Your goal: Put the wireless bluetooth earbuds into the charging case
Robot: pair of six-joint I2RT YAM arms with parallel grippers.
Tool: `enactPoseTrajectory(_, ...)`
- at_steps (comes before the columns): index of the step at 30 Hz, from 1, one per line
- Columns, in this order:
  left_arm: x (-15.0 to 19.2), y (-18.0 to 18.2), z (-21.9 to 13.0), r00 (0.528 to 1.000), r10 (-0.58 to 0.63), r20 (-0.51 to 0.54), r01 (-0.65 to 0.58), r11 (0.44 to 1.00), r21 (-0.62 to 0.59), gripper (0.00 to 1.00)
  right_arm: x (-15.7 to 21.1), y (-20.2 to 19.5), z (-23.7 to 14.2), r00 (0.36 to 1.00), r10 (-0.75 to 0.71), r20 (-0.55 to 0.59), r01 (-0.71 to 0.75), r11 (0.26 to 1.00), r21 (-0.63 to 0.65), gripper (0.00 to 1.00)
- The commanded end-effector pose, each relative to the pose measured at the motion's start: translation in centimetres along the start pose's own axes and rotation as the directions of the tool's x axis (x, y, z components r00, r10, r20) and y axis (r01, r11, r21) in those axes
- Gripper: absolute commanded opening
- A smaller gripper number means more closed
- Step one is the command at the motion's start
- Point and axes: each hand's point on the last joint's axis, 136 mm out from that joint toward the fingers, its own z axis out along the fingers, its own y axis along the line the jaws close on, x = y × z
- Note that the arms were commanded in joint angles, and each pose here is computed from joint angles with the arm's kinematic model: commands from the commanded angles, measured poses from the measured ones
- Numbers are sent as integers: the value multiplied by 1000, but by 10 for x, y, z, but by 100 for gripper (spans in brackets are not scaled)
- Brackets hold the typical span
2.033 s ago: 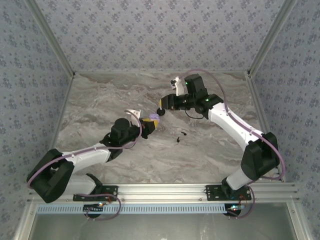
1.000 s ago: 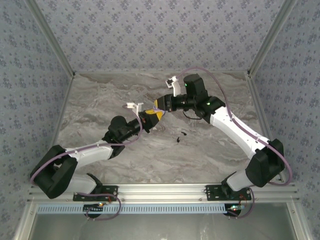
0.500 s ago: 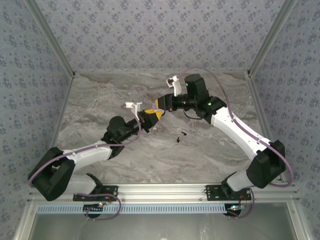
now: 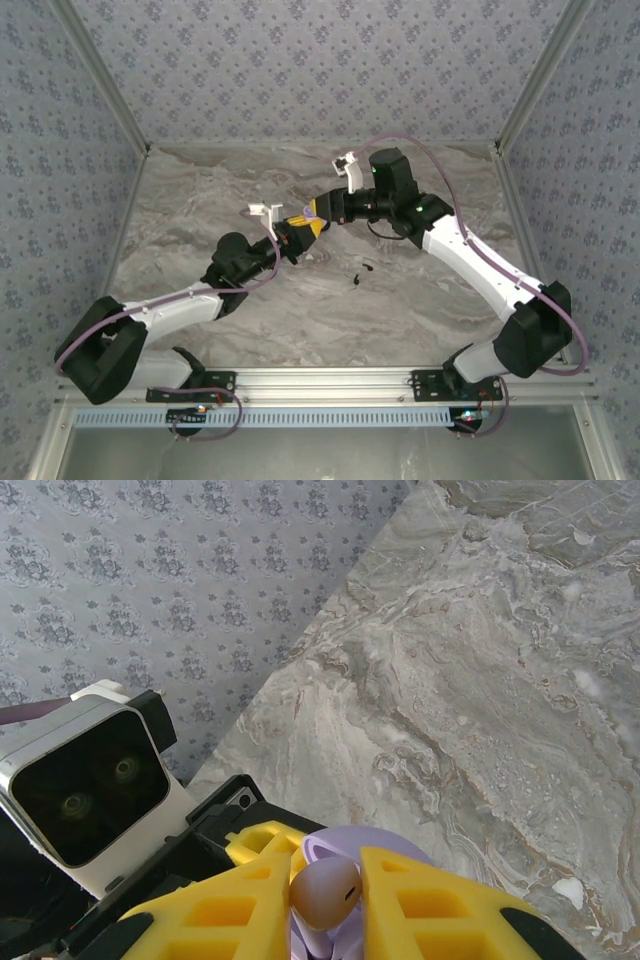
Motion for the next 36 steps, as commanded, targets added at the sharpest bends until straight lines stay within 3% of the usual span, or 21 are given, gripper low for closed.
enactPoseTrajectory(1,-22,-19,-3,997,29,69,-32,998,48,12,2,3,-6,1000,-24,4,24,1000,13,23)
enactPoseTrajectory(22,-17,-22,-2,997,63,35,-64,997,51,12,5,5,-9,998,-61,-23,62,997,39,35)
enactPoseTrajectory(36,-14,-26,-3,991,132,2,-132,991,35,12,12,14,-12,989,-119,-83,122,992,41,31)
